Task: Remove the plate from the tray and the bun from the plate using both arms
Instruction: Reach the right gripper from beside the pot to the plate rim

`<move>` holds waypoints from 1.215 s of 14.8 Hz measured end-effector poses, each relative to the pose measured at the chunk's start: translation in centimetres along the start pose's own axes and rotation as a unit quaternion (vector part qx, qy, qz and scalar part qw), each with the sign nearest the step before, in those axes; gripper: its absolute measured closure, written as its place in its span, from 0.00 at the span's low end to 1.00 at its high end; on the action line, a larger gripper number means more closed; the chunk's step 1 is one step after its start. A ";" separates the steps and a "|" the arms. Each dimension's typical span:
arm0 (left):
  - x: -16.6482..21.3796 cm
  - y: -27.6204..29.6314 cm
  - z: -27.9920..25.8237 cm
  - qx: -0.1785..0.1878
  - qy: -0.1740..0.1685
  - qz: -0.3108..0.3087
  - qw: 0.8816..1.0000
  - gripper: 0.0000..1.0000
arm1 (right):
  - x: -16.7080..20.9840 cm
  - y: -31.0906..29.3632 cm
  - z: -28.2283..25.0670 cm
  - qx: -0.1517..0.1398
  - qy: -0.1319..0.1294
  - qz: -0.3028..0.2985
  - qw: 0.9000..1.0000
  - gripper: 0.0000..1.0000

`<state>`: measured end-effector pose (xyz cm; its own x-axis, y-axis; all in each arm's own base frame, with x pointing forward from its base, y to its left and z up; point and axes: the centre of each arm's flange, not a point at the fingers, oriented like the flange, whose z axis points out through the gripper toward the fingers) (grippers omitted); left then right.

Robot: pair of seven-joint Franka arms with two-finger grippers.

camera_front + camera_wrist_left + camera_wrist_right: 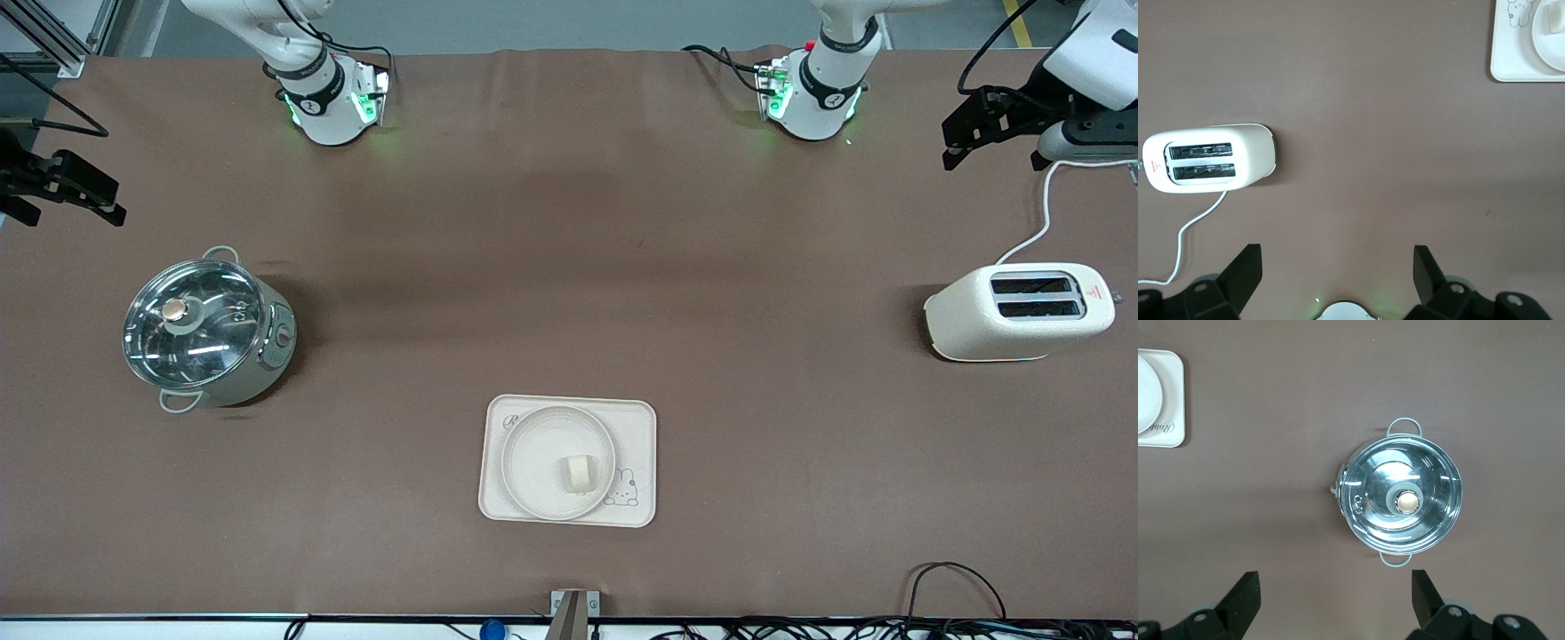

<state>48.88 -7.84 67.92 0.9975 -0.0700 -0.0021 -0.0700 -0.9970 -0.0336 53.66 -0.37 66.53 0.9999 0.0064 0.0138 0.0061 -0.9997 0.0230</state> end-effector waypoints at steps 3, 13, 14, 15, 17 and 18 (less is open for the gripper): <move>0.0 -0.3 0.0 -0.001 0.000 0.000 1.000 0.00 | 0.0 -0.1 0.0 0.000 0.000 -0.001 1.000 0.00; 0.6 -0.7 0.2 -0.003 -0.002 -0.003 1.000 0.00 | 1.8 -4.5 2.2 0.031 0.014 -0.002 0.999 0.00; 0.7 -0.7 0.3 -0.003 -0.002 -0.003 1.000 0.00 | 2.6 -5.7 3.7 0.045 0.010 0.003 0.999 0.00; 0.7 -0.7 0.4 -0.003 -0.003 -0.003 1.000 0.00 | 3.4 -7.1 5.4 0.055 0.007 0.005 0.998 0.00; 0.8 -0.8 0.5 -0.003 -0.005 -0.003 1.000 0.00 | 5.4 -10.0 9.0 0.074 0.000 0.012 0.997 0.00; 0.9 -0.8 0.6 -0.003 -0.005 -0.003 1.000 0.00 | 6.3 -11.7 10.9 0.083 -0.004 0.016 0.996 0.00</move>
<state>49.82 -7.10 67.37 0.9979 -0.0631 -0.0127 -0.0634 -0.9976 -0.0272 60.01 11.12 55.42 0.9997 -0.0245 0.0040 -0.0237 -0.9896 -0.1420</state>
